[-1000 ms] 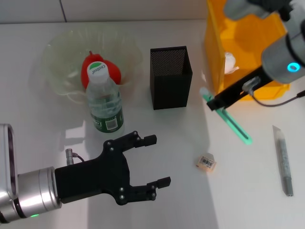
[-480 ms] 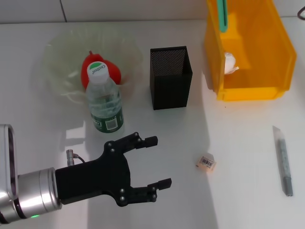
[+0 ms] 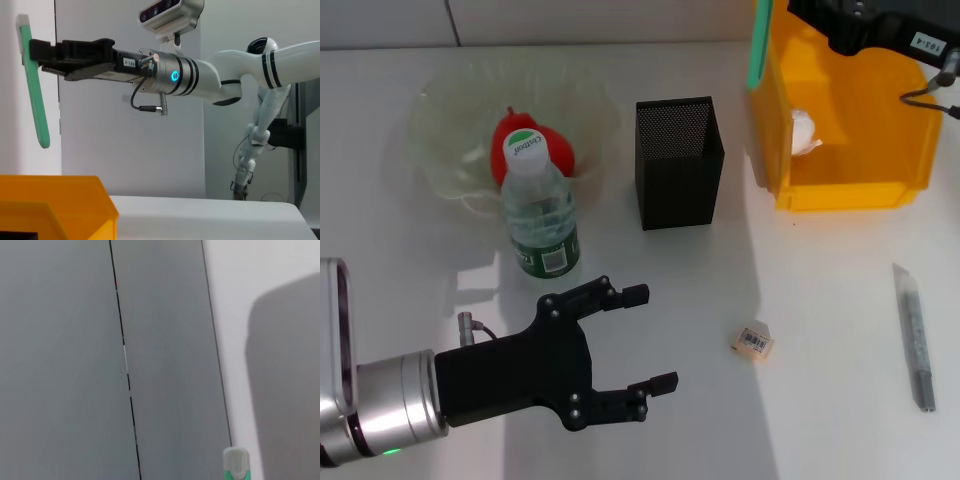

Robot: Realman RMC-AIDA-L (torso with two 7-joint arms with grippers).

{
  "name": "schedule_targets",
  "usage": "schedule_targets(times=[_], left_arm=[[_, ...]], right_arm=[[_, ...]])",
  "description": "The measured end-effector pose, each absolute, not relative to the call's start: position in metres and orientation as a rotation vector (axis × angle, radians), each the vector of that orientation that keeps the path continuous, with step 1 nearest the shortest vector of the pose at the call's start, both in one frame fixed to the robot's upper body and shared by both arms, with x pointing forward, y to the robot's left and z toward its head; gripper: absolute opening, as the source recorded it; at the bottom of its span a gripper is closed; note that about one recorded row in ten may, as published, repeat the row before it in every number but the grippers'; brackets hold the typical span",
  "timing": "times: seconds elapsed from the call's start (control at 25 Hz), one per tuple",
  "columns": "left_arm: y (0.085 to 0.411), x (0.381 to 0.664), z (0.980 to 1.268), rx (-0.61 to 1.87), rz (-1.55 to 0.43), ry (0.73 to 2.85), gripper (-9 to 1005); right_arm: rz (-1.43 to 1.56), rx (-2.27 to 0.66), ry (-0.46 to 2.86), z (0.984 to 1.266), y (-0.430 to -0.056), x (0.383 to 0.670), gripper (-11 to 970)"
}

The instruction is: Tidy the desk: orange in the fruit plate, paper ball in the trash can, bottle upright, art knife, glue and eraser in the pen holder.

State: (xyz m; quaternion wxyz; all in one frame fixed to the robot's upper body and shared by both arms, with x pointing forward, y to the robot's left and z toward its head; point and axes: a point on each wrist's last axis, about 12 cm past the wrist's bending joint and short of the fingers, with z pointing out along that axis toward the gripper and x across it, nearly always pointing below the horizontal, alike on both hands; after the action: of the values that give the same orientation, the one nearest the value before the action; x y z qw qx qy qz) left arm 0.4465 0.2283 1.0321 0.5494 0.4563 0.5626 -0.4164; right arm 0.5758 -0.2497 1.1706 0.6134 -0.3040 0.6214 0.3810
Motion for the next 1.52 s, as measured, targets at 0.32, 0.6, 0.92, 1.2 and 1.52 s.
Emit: schedule_targets(times=[0.32,0.6,0.92,1.2,1.52], left_arm=[[0.227,0.447,1.032,1.085,-0.988,1.335,842],[0.227,0.452,1.030,1.100,-1.050,1.404,842],[0.224,0.452,1.028,1.123,-1.056,1.415,842],[0.223,0.451,1.027,1.129,-1.060,1.415,842],[0.223,0.450,1.027,1.126,-1.062,1.418,842]], right_arm=[[0.869,-0.747,1.439,1.145,-0.230,0.589,263],[0.815,-0.787,1.462,1.131,-0.220,0.596,280],[0.791,-0.792,1.502,1.119,-0.213,0.600,300],[0.777,-0.815,1.500,1.113,-0.210,0.599,317],[0.783,-0.809,1.518,1.108,-0.208,0.598,336]])
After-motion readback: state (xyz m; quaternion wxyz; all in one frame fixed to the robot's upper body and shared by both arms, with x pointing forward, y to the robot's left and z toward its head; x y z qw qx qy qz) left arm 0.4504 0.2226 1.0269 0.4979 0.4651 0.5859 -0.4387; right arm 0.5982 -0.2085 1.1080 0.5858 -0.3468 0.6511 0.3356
